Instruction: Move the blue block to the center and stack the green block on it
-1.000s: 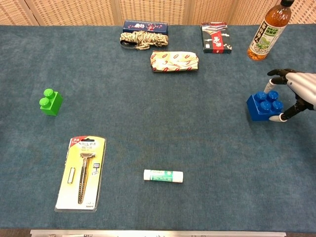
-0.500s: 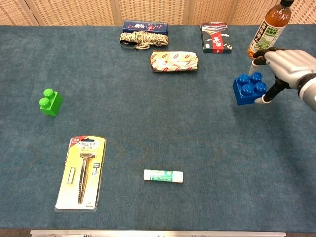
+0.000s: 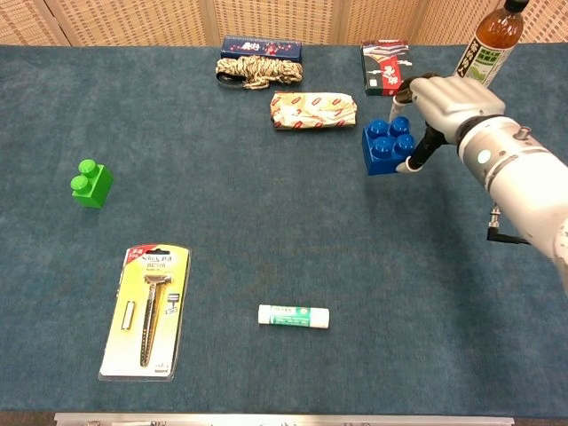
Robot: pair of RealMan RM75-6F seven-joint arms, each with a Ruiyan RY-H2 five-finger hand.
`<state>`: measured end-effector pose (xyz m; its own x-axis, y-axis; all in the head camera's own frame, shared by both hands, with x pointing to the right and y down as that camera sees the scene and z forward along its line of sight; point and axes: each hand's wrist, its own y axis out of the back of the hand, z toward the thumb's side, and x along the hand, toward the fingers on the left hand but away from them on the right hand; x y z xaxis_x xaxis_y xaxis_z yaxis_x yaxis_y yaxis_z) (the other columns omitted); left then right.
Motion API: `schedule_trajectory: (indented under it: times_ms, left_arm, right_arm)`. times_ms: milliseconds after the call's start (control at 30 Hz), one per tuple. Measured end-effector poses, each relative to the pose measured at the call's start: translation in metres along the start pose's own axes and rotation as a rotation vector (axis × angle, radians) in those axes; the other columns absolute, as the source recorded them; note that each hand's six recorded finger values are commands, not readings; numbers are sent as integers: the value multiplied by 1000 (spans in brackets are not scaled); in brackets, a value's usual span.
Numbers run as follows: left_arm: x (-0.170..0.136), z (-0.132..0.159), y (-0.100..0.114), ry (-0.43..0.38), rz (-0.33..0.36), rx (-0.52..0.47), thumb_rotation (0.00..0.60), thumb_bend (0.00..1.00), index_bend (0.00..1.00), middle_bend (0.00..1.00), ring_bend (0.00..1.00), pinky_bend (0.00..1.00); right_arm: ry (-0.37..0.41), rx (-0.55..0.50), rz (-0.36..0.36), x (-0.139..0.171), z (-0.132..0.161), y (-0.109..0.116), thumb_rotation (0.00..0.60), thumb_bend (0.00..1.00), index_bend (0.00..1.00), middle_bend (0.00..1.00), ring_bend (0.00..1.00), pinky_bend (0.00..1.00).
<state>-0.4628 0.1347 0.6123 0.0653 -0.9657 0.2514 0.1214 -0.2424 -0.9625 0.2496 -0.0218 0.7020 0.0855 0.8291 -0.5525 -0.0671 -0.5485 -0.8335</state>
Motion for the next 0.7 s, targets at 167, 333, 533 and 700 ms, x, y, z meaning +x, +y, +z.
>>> schedule_trajectory:
  times_ms: [167, 333, 533, 700]
  left_arm:
    - [-3, -2, -2, -2, -4, 1, 600, 246, 402, 453, 280, 474]
    - [-4, -2, -5, -5, -12, 6, 600, 246, 402, 453, 280, 474]
    - [-7, -5, -7, -6, -19, 0, 600, 246, 402, 453, 280, 474]
    - [-8, -7, -8, -5, -27, -2, 600, 246, 402, 453, 281, 475]
  right_arm:
    - [-11, -14, -5, -7, 21, -7, 600, 256, 566, 145, 0, 99]
    - [-23, -32, 0, -14, 42, -16, 600, 255, 566, 148, 0, 99]
    - [-20, -70, 11, -17, 69, -27, 600, 254, 566, 150, 0, 99]
    - [-27, -109, 16, -19, 83, -31, 600, 255, 566, 151, 0, 99]
